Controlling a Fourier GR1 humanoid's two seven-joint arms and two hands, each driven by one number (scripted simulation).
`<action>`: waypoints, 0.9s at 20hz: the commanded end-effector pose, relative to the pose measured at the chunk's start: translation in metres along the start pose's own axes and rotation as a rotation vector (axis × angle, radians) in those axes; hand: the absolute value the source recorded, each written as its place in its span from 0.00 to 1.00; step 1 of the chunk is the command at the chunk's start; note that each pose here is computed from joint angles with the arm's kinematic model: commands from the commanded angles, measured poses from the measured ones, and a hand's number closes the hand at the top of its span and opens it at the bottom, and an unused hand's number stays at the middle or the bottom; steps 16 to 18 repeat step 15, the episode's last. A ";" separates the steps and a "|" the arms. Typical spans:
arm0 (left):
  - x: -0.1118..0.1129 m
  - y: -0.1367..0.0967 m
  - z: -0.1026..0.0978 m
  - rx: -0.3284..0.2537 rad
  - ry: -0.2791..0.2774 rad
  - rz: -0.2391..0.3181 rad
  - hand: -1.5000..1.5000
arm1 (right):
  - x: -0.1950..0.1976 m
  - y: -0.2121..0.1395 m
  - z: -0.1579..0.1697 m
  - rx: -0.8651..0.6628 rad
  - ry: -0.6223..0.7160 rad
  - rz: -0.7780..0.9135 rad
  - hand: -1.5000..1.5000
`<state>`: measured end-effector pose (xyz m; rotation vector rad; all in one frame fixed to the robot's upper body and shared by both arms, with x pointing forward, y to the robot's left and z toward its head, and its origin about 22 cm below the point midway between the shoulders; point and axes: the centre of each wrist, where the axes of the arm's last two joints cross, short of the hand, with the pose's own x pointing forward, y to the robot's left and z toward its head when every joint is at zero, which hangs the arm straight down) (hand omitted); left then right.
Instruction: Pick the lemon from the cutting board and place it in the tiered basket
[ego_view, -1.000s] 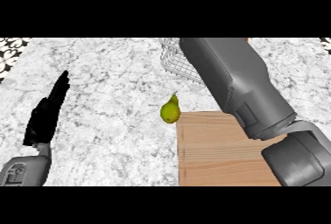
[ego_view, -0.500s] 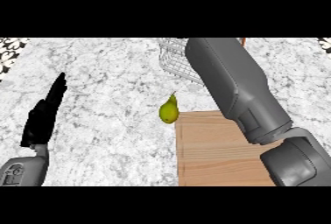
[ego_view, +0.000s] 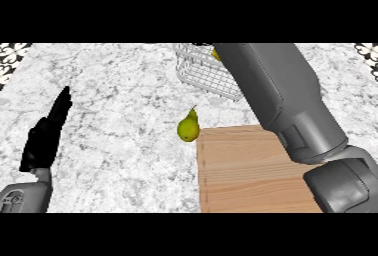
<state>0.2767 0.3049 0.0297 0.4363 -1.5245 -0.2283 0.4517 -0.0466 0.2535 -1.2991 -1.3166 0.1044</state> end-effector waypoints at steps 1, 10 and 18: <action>-0.015 -0.011 0.002 0.028 0.031 0.008 0.50 | -0.003 -0.020 -0.013 -0.034 0.165 -0.096 0.00; -0.015 0.012 0.016 0.060 0.070 -0.003 0.50 | -0.046 -0.031 -0.002 0.061 0.214 -0.150 0.00; -0.011 0.007 0.014 0.071 0.075 -0.007 0.50 | -0.071 -0.055 0.015 0.046 0.167 -0.274 0.00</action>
